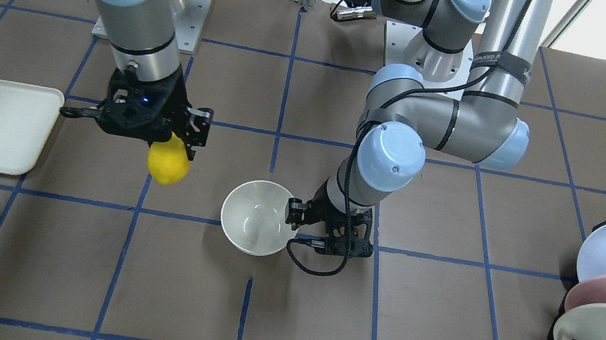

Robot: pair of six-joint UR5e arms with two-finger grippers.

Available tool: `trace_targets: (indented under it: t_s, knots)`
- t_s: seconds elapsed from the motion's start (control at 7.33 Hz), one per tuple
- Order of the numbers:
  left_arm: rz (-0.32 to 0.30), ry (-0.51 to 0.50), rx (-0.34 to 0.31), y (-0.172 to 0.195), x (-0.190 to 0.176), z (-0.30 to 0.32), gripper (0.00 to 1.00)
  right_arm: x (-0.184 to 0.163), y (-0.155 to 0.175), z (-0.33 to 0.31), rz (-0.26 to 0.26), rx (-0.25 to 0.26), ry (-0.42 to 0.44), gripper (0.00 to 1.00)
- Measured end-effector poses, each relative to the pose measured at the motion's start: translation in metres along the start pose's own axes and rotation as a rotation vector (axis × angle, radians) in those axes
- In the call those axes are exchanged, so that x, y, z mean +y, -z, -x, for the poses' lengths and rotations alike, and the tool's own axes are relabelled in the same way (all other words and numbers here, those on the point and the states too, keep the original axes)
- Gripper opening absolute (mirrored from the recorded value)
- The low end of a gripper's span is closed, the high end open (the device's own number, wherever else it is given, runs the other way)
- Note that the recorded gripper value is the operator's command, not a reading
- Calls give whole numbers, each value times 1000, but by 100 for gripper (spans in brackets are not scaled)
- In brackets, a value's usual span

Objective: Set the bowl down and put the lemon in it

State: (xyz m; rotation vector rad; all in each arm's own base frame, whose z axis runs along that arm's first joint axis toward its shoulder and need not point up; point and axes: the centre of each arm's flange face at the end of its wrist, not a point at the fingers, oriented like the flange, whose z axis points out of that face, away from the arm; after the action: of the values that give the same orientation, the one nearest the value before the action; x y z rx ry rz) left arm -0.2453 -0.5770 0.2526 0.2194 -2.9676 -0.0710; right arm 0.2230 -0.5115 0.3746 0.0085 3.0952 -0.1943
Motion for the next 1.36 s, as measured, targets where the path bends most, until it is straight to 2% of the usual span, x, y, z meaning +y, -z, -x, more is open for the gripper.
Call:
trace_targets:
  t_s: [0.27, 0.55, 0.68, 0.95, 1.09, 1.36]
  knots:
    - [-24, -21, -98, 69, -22, 19, 100, 5, -42, 56, -20, 22, 14, 5]
    - [-17, -76, -128, 136, -33, 50, 100, 9, -94, 101, -37, 17, 38, 5]
    - [-17, -100, -132, 162, -32, 68, 100, 12, -115, 119, -57, 21, 44, 10]
    - [-31, -116, -135, 206, -13, 87, 100, 17, -146, 135, -57, 40, 60, 90]
    - [-34, -118, -135, 226, 5, 88, 100, 18, -161, 137, -39, 47, 66, 100]
    - [-27, -122, -136, 251, 40, 86, 100, 18, -172, 137, -20, 56, 80, 100]
